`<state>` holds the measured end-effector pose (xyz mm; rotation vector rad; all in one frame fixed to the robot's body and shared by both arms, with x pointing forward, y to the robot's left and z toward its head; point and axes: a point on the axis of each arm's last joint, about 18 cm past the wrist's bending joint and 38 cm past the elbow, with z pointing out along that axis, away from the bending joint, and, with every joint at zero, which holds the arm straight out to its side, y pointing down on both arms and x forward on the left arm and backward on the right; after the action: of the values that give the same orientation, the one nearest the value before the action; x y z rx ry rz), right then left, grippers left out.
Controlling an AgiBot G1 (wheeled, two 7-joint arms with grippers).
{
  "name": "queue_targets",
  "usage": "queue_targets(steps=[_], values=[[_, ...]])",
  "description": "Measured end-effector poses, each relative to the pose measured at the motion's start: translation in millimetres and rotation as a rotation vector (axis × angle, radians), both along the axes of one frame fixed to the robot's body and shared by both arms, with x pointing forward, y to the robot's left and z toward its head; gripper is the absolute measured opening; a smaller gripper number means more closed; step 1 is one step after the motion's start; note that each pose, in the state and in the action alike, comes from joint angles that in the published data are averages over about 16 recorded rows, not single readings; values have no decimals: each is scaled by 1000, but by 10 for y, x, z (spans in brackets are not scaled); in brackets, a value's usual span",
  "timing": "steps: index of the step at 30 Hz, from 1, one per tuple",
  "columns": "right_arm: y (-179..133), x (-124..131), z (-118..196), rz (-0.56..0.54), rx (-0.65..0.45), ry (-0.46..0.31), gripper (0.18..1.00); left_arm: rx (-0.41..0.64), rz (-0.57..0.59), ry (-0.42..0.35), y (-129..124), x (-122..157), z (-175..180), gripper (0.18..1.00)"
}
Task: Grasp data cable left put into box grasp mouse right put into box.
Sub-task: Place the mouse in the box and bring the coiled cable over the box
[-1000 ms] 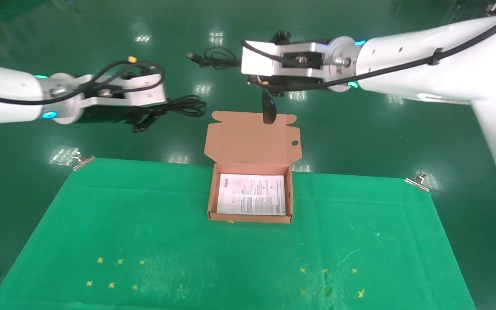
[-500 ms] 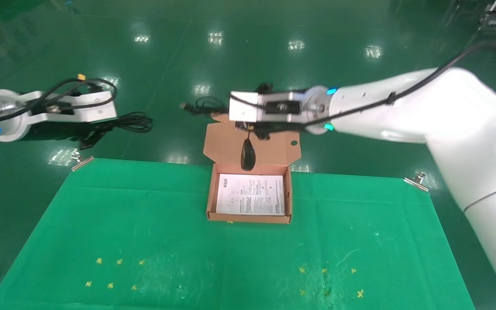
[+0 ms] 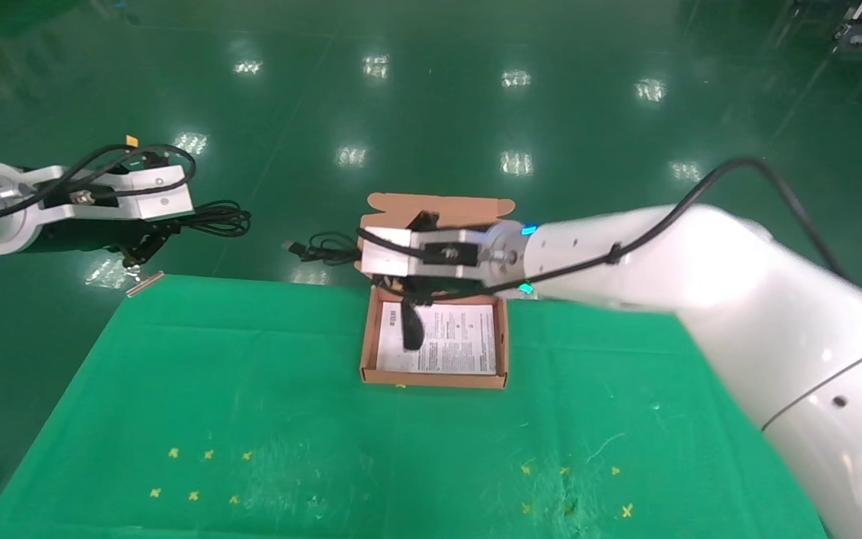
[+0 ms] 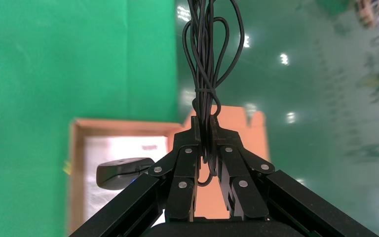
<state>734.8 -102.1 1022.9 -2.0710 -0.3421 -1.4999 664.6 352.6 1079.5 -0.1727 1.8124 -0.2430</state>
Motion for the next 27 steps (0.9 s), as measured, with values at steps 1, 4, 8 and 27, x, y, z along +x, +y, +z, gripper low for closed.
queue_targets(steps=[1,4,8,27], values=[[0,13,-47,-5,11,13,208,0,0,0,-1,-1,-1,255],[-18,56,-181,-25,47,55,208,0,1,-1,-3,-4,-2,255],[-86,125,-335,-64,90,104,208,0,1,-1,-4,-6,-3,255],[-372,228,-626,-167,80,184,227,-3,-30,13,-131,40,-87,254]])
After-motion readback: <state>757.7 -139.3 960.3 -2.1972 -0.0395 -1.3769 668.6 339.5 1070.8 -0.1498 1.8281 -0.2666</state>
